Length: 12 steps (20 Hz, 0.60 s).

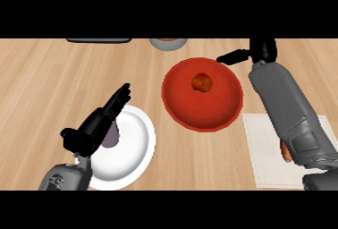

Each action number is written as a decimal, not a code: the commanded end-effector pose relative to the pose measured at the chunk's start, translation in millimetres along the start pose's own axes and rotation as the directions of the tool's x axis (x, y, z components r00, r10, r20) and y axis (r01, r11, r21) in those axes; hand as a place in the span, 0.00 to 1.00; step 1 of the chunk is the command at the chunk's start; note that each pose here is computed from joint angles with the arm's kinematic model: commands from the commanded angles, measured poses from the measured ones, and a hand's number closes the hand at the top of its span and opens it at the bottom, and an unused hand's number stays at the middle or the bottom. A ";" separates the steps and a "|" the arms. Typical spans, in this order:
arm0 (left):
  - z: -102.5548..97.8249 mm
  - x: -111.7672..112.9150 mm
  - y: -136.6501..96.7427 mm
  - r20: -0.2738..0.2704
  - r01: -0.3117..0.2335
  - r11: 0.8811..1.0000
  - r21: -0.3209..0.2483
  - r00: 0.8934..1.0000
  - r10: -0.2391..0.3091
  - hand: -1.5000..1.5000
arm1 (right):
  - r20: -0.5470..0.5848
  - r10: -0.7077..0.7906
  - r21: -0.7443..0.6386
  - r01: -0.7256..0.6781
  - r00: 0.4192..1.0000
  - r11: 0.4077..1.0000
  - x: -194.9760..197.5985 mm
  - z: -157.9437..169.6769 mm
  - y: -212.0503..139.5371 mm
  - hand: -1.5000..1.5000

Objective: Pick the tomato from the placemat and place it in the bowl

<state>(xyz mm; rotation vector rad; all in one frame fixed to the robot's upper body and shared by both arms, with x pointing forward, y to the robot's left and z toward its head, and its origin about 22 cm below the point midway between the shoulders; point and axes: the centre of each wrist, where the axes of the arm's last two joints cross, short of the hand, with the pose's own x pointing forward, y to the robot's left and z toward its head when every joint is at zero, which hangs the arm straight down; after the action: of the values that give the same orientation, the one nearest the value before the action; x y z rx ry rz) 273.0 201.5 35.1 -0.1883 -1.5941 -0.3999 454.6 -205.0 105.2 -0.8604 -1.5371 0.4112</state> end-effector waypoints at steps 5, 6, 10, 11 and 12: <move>6.6 -4.6 2.6 -0.002 -0.002 1.000 0.007 1.000 0.002 0.50 | -0.102 -0.195 -0.149 0.179 0.975 0.972 -73.5 -7.2 -60.6 0.00; 11.2 -16.6 1.9 -0.003 -0.008 0.999 0.043 1.000 0.008 0.50 | -0.124 -0.213 -0.154 0.193 0.969 0.969 -74.0 -2.2 -55.2 0.00; 13.6 8.9 -5.9 -0.019 0.001 1.000 0.011 1.000 -0.001 0.50 | -0.108 -0.248 -0.229 0.219 0.963 0.949 -126.8 8.8 -107.3 0.00; 11.7 3.8 6.2 0.003 -0.006 1.000 0.030 1.000 0.006 0.50 | -0.117 -0.266 -0.251 0.231 0.957 0.940 -132.0 7.1 -111.4 0.00; 5.7 4.3 -1.0 0.003 -0.011 0.999 0.048 1.000 0.011 0.50 | -0.091 -0.285 -0.248 0.255 0.954 0.934 -150.5 11.9 -140.0 0.00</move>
<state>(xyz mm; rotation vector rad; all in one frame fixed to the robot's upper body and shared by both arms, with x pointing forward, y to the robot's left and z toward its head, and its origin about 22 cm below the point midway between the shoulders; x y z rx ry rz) 263.4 206.1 35.5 -0.1706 -1.5938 -0.3752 422.7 -344.7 94.9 -0.8234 -1.5440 0.0364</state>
